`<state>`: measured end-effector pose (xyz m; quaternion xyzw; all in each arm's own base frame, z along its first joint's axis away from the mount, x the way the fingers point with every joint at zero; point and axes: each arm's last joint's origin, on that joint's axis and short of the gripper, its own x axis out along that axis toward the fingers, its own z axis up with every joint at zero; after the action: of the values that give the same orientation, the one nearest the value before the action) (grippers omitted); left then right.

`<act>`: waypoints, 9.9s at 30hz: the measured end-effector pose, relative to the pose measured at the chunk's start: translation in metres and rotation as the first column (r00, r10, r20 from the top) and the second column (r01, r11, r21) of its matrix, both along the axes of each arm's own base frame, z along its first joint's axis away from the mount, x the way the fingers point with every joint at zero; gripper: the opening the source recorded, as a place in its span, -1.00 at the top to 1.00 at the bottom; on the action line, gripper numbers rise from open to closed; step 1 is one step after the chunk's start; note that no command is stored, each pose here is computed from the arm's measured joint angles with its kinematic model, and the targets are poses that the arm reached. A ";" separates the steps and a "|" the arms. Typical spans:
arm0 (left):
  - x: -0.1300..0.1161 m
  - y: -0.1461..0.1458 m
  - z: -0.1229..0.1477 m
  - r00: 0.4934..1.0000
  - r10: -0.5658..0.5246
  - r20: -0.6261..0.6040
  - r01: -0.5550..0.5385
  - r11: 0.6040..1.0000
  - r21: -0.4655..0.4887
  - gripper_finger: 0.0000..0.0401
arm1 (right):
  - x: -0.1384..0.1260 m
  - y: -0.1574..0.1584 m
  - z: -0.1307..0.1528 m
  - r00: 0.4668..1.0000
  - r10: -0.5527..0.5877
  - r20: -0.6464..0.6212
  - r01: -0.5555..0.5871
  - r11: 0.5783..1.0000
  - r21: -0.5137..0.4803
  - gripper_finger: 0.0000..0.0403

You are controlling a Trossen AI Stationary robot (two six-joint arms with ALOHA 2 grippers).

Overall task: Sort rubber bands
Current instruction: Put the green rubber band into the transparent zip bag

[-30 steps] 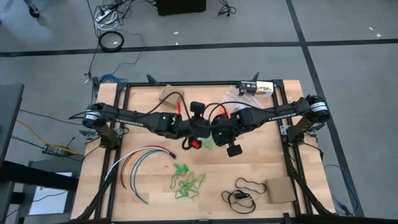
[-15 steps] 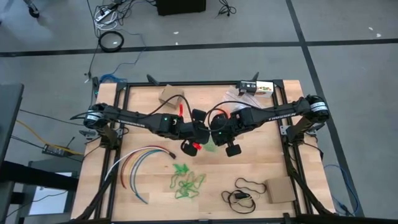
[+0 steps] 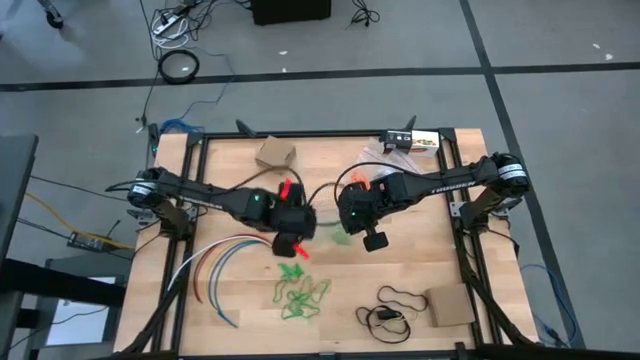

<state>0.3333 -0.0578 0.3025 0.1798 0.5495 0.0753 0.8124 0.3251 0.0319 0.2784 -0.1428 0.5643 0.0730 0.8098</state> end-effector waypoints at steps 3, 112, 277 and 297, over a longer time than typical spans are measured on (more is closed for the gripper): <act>-0.008 -0.015 -0.014 0.999 0.007 -0.047 -0.007 1.000 -0.012 -0.28 | 0.000 0.000 0.000 1.000 0.002 0.003 -0.002 1.000 -0.001 1.00; 0.000 -0.082 -0.064 0.920 -0.359 0.154 0.379 0.916 -0.128 -0.08 | 0.002 0.004 0.001 0.999 0.015 0.031 -0.015 1.000 0.006 1.00; 0.045 0.008 0.042 0.955 -0.034 0.294 -0.067 0.943 0.326 1.00 | 0.004 0.020 0.003 0.997 0.031 0.072 -0.033 0.999 0.025 1.00; 0.046 0.010 -0.013 0.980 -0.141 0.143 0.126 0.986 0.111 0.75 | 0.004 0.020 0.002 0.997 0.027 0.072 -0.029 0.999 0.026 1.00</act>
<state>0.3791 -0.0481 0.2892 0.2512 0.4690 0.0617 0.8445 0.3290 0.0522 0.2806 -0.1423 0.5320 0.0867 0.8302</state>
